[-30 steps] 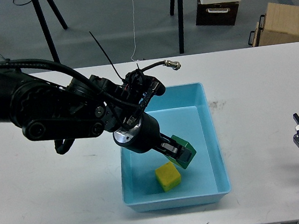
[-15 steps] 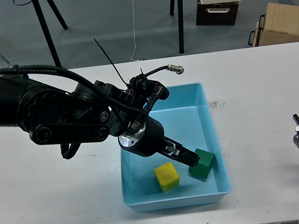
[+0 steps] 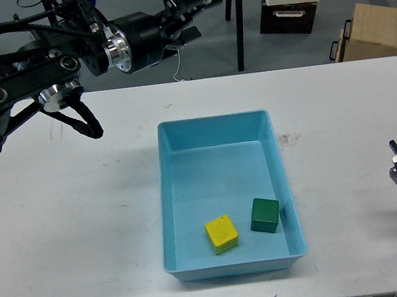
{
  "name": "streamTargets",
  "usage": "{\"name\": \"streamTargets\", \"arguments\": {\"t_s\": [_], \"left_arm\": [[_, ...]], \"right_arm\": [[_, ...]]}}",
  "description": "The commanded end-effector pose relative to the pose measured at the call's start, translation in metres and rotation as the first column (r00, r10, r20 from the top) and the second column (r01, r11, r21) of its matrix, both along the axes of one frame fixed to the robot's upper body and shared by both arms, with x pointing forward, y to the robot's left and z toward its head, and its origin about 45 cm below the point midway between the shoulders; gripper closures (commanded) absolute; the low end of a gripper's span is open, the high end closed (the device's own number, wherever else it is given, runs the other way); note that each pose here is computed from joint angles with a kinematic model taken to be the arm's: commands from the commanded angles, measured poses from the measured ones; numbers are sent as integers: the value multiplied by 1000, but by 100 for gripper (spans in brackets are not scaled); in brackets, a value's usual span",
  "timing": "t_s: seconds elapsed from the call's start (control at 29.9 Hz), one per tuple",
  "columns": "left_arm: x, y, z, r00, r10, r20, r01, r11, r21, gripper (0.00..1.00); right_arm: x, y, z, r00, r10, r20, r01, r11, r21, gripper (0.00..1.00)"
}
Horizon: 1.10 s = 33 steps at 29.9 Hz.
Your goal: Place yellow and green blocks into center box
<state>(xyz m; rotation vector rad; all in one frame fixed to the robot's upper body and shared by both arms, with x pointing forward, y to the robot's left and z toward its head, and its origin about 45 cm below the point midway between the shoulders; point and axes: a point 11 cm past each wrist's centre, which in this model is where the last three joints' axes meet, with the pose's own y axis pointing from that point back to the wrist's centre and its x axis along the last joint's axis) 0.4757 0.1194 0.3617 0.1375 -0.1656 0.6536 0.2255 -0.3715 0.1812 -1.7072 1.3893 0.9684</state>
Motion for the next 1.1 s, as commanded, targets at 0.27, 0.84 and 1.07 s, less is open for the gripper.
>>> {"name": "streamTargets", "arguments": {"t_s": [0.27, 0.84, 1.07], "left_arm": [[-28, 158, -26, 961, 172, -215, -273, 696, -664, 0], [-246, 172, -161, 815, 152, -559, -565, -3, -825, 0], [-276, 157, -187, 754, 116, -646, -646, -42, -762, 0]], "right_arm": [[12, -5, 5, 998, -49, 42, 48, 998, 29, 0], [-45, 17, -31, 989, -119, -93, 139, 960, 244, 0], [-53, 14, -33, 985, -139, -105, 161, 957, 242, 0]]}}
